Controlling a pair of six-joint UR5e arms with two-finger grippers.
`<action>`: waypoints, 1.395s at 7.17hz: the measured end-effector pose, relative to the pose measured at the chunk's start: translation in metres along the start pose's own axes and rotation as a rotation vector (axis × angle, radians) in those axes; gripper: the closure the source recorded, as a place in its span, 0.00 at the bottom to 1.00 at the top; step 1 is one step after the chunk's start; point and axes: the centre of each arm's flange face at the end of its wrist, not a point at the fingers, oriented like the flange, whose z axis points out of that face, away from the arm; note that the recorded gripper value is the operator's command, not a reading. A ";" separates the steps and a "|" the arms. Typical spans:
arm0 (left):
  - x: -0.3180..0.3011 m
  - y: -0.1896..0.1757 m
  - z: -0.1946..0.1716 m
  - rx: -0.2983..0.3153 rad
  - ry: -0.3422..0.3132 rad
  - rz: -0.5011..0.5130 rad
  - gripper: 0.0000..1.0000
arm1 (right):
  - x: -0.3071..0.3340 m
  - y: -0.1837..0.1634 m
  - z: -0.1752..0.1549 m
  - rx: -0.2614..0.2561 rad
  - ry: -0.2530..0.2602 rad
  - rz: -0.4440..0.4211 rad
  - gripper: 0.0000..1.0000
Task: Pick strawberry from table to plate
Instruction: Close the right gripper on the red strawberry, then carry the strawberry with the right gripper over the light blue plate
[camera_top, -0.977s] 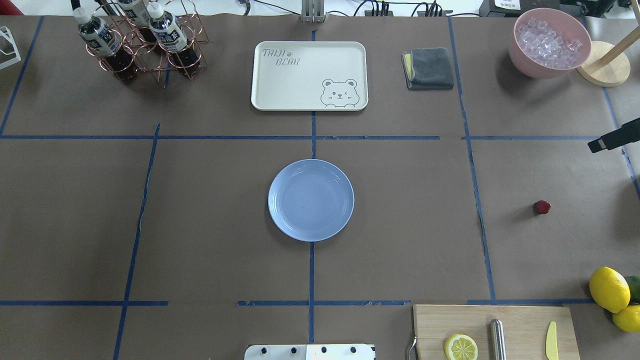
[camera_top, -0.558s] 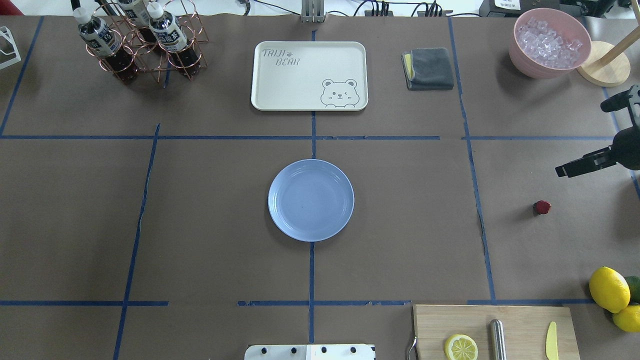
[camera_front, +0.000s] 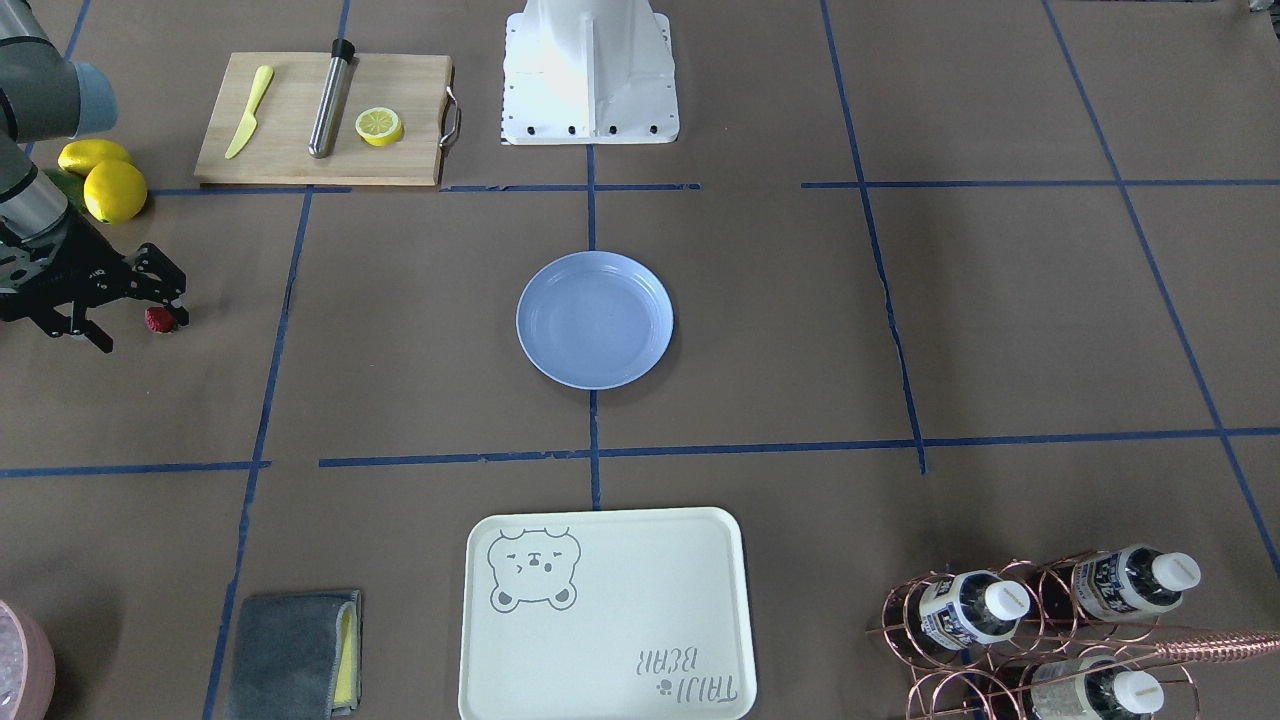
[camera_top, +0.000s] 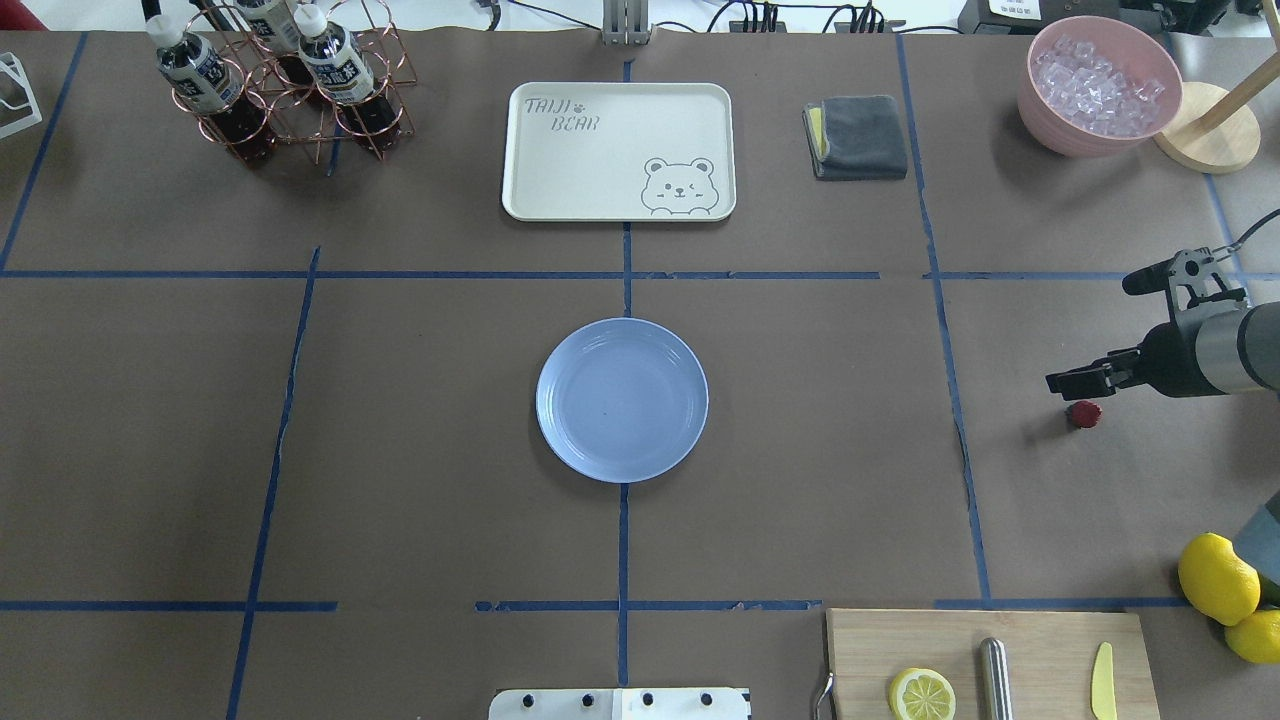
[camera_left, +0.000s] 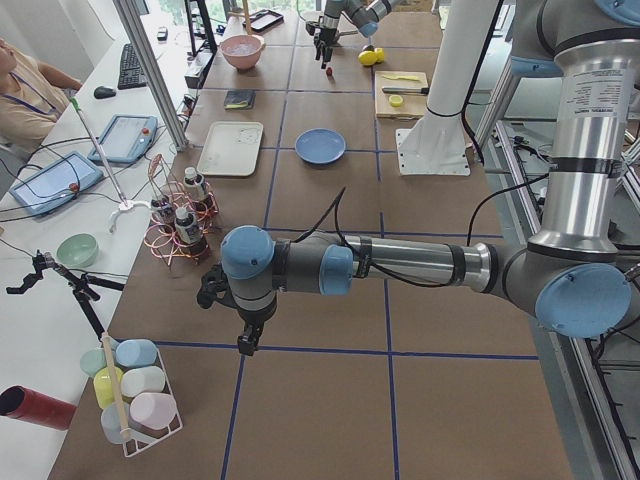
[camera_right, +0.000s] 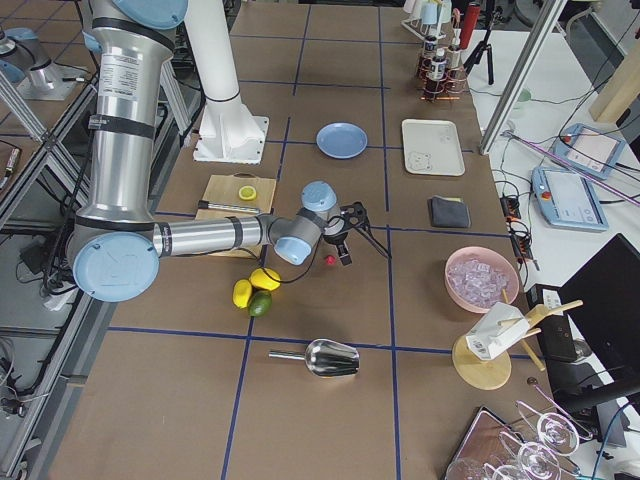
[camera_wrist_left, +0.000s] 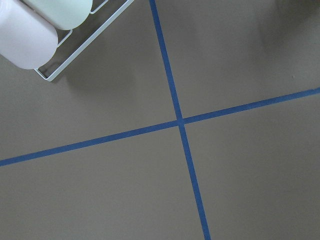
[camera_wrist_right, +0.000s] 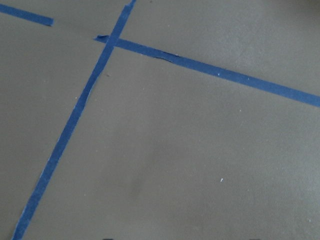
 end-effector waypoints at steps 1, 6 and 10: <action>0.000 0.000 0.000 0.001 0.000 0.001 0.00 | -0.001 0.007 0.007 -0.015 0.004 -0.005 0.18; 0.000 -0.001 0.000 0.002 0.000 0.002 0.00 | 0.005 0.034 0.015 -0.067 0.016 -0.014 1.00; 0.001 -0.001 0.000 0.003 0.001 0.003 0.00 | -0.084 -0.037 0.004 -0.022 -0.050 0.047 1.00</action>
